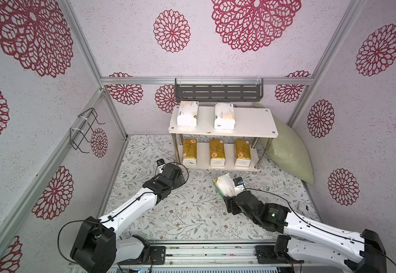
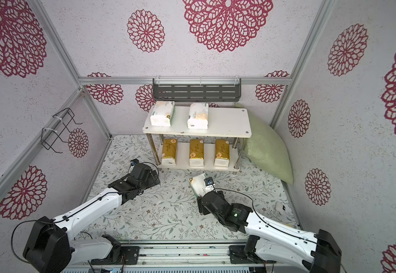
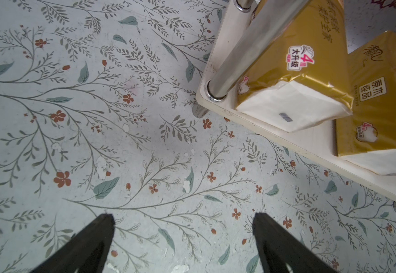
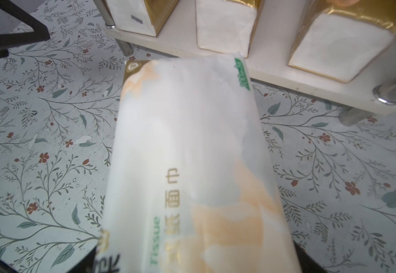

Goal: Place the tissue boxes on the shelf by color
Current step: Pick up the box of tissues from the center of the board, then place a box of tissues on the shelf.

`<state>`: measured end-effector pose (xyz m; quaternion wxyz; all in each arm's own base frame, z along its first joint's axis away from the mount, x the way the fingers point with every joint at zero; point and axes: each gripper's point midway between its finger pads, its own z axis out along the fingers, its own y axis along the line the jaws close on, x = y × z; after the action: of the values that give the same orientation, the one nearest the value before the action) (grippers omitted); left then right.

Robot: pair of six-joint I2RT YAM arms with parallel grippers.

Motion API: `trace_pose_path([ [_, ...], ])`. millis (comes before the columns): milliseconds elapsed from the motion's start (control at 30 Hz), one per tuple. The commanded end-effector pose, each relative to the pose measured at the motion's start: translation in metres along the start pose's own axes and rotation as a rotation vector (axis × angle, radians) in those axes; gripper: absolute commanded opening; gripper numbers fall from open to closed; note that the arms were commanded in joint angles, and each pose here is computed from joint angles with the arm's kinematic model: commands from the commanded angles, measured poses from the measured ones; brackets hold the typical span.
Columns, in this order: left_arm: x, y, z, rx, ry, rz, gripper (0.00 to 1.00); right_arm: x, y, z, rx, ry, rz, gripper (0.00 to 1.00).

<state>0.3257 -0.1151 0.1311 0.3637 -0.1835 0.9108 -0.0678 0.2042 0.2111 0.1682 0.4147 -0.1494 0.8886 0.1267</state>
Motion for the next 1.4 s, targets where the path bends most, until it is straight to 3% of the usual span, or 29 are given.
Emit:
trace_pose_path([
  [0, -0.006, -0.005, -0.002, 0.004, -0.012, 0.015, 0.99, -0.014, -0.009, -0.021, 0.019, 0.008, -0.006, 0.77],
  [367, -0.007, -0.006, -0.002, 0.005, -0.014, 0.023, 0.99, -0.081, -0.03, -0.076, 0.058, -0.083, 0.02, 0.75],
  [800, -0.006, -0.003, -0.001, -0.004, -0.014, 0.028, 0.99, -0.151, -0.079, -0.135, 0.249, -0.23, 0.04, 0.74],
  [1133, -0.004, 0.0, -0.001, -0.006, -0.017, 0.026, 0.99, -0.211, -0.095, -0.163, 0.353, -0.41, 0.044, 0.73],
  [1367, -0.002, 0.003, -0.002, -0.007, -0.017, 0.023, 0.99, -0.243, -0.102, -0.149, 0.377, -0.469, 0.046, 0.73],
])
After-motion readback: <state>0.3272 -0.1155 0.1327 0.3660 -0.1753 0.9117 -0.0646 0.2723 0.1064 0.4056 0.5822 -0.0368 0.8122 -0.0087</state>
